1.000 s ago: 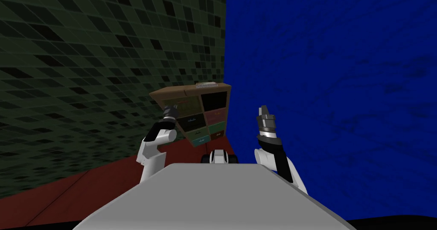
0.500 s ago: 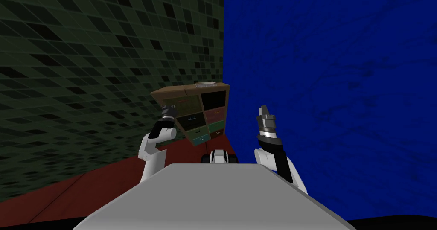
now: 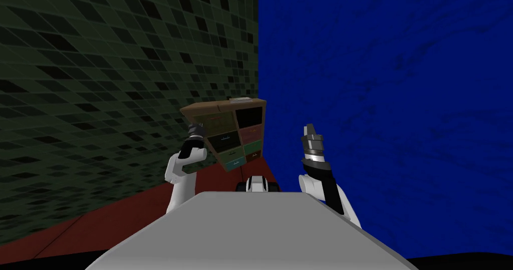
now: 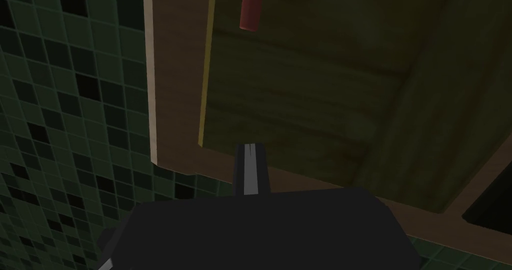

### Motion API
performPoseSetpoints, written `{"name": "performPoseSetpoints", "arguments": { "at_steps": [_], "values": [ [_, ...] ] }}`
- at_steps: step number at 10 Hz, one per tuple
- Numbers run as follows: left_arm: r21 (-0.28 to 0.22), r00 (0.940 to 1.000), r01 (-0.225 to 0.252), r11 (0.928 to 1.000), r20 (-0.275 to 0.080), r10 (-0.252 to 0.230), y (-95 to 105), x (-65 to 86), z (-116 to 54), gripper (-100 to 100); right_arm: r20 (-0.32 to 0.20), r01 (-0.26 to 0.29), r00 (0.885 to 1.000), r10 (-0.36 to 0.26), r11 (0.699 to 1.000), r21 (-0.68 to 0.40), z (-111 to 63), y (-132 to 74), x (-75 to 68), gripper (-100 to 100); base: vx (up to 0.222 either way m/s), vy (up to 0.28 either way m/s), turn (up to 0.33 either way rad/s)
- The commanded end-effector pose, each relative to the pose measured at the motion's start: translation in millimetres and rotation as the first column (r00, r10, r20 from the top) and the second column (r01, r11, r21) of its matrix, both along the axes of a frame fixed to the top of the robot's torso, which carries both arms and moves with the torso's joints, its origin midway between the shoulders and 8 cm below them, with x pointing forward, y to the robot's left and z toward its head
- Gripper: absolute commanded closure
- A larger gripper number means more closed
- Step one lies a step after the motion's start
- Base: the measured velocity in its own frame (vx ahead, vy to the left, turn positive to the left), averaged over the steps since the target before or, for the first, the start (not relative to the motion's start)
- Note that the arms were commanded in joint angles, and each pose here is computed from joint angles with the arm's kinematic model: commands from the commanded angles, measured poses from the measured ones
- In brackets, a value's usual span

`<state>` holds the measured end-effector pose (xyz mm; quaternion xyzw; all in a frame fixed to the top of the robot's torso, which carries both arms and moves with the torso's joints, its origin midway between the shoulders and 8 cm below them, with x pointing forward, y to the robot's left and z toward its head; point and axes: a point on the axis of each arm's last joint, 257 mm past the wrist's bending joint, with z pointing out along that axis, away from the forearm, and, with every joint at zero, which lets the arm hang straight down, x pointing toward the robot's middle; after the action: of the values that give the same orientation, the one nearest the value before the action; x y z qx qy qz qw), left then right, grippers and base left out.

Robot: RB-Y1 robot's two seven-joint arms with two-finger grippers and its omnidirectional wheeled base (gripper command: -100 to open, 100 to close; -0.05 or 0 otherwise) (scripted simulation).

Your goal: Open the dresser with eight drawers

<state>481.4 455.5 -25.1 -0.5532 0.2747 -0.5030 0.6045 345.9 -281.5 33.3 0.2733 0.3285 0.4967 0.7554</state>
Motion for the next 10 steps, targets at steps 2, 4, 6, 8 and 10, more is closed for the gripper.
{"name": "performPoseSetpoints", "arguments": {
  "at_steps": [2,4,6,8,10],
  "values": [
    [-0.018,0.9972,-0.073,0.9972,0.016,0.073,37.2,10.6,2.2,100,0.000,0.000,1.000,0.000,1.000,0.000,0.1,0.1,0.1,0,-0.184,0.030,-0.243],
    [0.008,0.9953,-0.096,0.9953,0.011,0.096,40.7,8.3,3.7,100,0.000,0.000,1.000,0.000,1.000,0.000,0.0,0.0,0.1,0,-0.018,-0.007,0.028],
    [0.011,0.9888,-0.143,0.9897,0.045,0.142,65.6,7.7,18.3,100,0.000,0.000,1.000,0.000,1.000,0.000,0.0,0.0,0.0,0,-0.067,-0.004,-0.181],
    [-0.014,0.9861,-0.164,0.9864,0.027,0.164,75.7,16.6,6.7,100,0.000,0.000,1.000,0.000,1.000,0.000,0.1,0.1,0.1,0,-0.178,-0.002,-0.236],
    [0.014,0.9825,-0.185,0.9826,0.023,0.185,78.5,14.1,8.5,100,0.000,0.000,1.000,0.000,1.000,0.000,0.0,0.0,0.1,0,-0.027,0.014,0.032]
  ]
}}
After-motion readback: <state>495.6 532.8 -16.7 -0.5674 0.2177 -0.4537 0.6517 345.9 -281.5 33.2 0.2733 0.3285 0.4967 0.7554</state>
